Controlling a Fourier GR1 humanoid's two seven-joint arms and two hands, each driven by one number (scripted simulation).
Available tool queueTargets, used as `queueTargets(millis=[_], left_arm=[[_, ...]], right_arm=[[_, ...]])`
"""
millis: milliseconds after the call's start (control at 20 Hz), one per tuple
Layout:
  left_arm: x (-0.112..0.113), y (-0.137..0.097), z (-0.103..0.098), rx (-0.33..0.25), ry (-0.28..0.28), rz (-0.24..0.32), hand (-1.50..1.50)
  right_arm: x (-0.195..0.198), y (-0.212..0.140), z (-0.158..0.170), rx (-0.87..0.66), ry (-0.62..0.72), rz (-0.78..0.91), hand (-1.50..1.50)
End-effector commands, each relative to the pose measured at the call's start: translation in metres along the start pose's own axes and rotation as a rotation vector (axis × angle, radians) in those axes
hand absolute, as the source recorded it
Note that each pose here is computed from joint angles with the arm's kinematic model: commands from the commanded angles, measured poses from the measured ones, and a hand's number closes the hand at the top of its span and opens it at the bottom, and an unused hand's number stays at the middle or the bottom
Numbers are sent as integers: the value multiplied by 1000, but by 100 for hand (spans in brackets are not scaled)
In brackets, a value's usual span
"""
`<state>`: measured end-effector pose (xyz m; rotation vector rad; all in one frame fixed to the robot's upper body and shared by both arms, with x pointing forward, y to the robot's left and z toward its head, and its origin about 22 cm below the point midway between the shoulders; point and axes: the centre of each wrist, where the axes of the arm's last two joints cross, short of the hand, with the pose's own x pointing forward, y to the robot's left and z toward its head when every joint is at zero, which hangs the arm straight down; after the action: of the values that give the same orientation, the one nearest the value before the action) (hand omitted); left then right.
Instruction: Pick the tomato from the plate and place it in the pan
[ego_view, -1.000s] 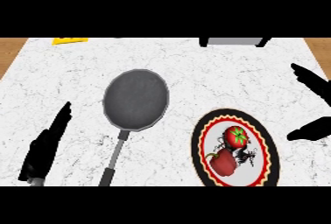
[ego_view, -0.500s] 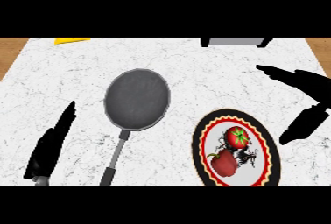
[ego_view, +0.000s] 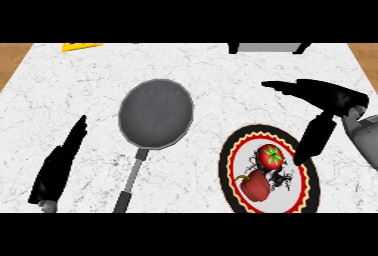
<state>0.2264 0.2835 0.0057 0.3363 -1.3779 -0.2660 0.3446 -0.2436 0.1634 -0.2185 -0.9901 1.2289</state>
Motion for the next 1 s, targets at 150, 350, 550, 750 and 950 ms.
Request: queueTargets(millis=[150, 350, 550, 750, 950], left_arm=[[7, 0, 2, 10, 6, 1, 0], [4, 11, 1, -3, 11, -6, 0], [-7, 8, 8, -2, -10, 6, 0], [12, 5, 11, 0, 8, 19, 0], [7, -4, 21, 16, -3, 15, 0]], right_arm=[[23, 22, -15, 112, 108, 161, -150], [37, 14, -26, 164, 162, 225, -150], [40, 25, -30, 195, 203, 247, -150], [47, 31, -25, 232, 186, 243, -150], [37, 40, -25, 207, 242, 300, -150]])
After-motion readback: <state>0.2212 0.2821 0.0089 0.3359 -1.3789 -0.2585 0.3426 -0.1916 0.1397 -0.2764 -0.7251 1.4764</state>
